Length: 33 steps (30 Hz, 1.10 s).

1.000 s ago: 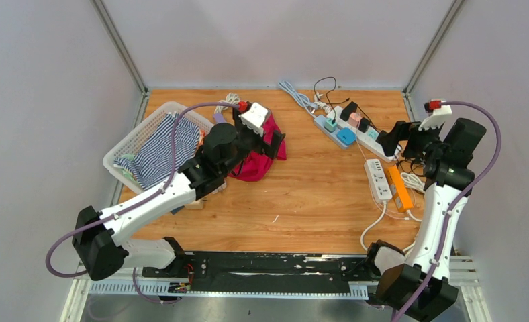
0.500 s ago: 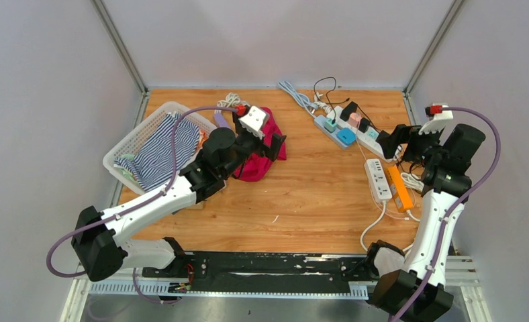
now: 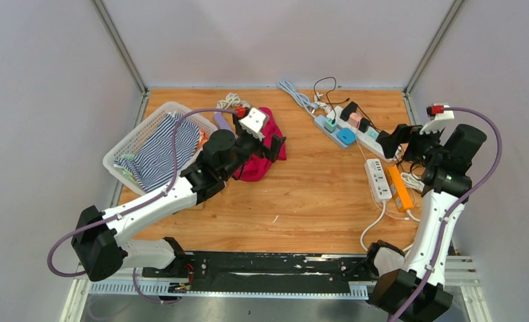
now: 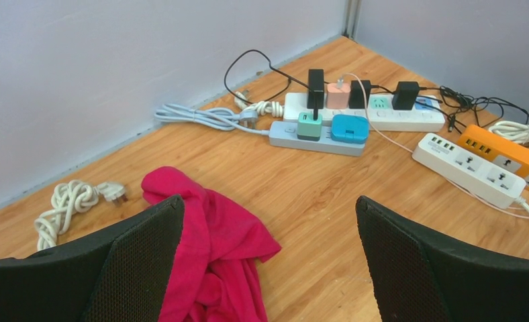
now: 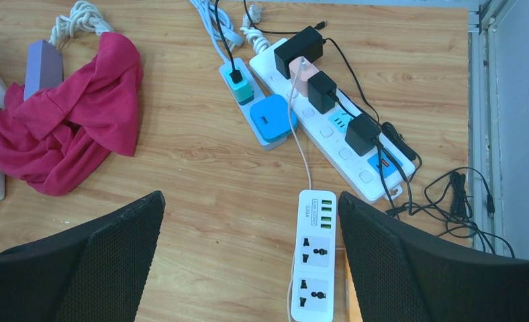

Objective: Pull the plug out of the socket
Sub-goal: Reset both arms

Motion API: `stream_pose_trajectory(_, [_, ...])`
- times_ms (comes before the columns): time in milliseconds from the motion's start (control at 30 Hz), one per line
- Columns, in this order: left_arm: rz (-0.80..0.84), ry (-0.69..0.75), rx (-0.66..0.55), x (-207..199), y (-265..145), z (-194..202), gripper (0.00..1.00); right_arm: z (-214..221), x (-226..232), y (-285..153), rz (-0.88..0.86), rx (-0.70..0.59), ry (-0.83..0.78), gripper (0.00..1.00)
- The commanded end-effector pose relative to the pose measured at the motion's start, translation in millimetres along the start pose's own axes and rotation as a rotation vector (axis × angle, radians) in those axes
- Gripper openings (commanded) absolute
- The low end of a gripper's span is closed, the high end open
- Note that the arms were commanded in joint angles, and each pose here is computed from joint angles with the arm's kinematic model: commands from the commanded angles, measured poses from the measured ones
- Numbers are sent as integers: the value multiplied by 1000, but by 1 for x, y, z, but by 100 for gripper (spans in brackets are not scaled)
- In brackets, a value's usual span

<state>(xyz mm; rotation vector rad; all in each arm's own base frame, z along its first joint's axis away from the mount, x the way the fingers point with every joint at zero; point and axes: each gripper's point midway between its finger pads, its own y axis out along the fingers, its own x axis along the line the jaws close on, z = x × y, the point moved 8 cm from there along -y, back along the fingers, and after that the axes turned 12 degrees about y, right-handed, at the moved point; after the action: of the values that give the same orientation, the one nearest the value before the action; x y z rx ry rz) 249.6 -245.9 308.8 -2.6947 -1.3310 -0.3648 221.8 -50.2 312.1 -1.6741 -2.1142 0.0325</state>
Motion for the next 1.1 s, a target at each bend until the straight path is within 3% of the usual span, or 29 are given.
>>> stream_pose_trajectory(0, [-9,-12,-49,1,-4,-8,100,1,0,-2,-13,-18,8,100])
stream_pose_trajectory(1067, [-12,-8,-55,1,-4,-8,100,3,1,-2,-27,-18,12,100])
